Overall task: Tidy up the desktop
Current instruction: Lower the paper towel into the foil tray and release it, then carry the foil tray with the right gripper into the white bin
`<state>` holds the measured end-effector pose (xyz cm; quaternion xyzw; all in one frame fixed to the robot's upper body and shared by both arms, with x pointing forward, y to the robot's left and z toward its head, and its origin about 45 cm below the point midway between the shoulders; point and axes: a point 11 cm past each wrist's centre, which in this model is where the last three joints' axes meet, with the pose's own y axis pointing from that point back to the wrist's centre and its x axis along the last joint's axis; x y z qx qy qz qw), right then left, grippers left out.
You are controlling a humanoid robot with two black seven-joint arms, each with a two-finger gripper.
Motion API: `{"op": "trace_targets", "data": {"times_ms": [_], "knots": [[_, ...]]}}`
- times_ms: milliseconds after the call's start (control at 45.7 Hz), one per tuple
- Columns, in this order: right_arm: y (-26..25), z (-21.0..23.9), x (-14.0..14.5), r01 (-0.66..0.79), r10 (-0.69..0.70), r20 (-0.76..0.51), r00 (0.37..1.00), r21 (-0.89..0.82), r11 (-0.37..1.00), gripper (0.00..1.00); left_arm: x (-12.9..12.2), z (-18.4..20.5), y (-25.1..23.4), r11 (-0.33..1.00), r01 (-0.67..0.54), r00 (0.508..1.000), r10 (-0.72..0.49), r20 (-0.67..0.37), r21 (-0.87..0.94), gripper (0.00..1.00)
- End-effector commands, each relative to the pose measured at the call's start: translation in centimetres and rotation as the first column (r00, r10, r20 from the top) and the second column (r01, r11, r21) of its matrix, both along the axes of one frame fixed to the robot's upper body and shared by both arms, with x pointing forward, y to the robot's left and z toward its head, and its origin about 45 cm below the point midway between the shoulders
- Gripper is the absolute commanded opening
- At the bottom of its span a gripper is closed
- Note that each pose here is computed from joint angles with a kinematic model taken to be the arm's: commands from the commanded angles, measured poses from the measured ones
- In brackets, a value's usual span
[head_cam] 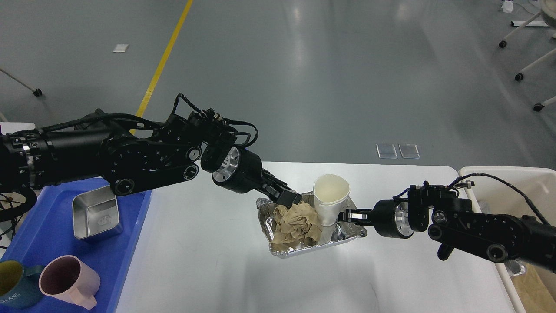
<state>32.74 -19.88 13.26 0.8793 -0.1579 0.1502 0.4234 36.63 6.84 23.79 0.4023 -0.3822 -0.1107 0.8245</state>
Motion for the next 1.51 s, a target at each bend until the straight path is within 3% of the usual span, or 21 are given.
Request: {"op": "trace_targets", "data": {"times_ms": [0, 262, 481, 591, 722, 919, 1312, 1488], "knots": [[0.0, 0.0, 0.0, 0.0, 0.0, -0.001, 1.0, -0.001, 1.0, 0.0, 0.1, 0.5, -0.2, 1.0, 0.005, 1.0, -0.005, 0.0, -0.004, 0.87], [-2.2, -0.4, 0.7, 0.062, -0.061, 0.011, 0.998, -0.031, 0.998, 0.0, 1.4, 3.8, -0.8, 0.992, -0.056, 0.998, 0.057, 0.002, -0.117, 0.89], [-8.3, 1.1, 3.5, 0.33, -0.33, 0.003, 0.944, 0.028, 0.944, 0.0, 4.8, 6.6, 1.4, 0.921, -0.26, 0.965, 0.254, -0.057, -0.291, 0.89], [-12.1, 2.0, 4.5, 0.465, -0.467, -0.001, 0.885, 0.067, 0.883, 0.0, 6.2, 7.2, 3.8, 0.833, -0.393, 0.919, 0.373, -0.129, -0.389, 0.89], [-17.4, 2.6, 4.7, 0.632, -0.634, -0.024, 0.773, 0.123, 0.765, 0.0, 7.6, 7.0, 7.2, 0.689, -0.538, 0.839, 0.496, -0.225, -0.485, 0.89], [-25.1, 2.1, 2.6, 0.808, -0.812, -0.05, 0.582, 0.148, 0.57, 0.0, 9.3, 6.1, 12.8, 0.41, -0.707, 0.677, 0.628, -0.384, -0.577, 0.89], [-36.9, -1.7, -6.1, 0.99, -0.986, -0.1, 0.133, 0.057, 0.128, 0.0, 9.7, 3.7, 18.4, 0.044, -0.791, 0.469, 0.684, -0.559, -0.61, 0.89], [-39.7, -3.2, -9.5, 1.0, -0.996, -0.092, 0.012, 0.004, 0.012, 0.0, 9.5, 2.6, 20.0, -0.056, -0.811, 0.404, 0.667, -0.626, -0.583, 0.89]]}}
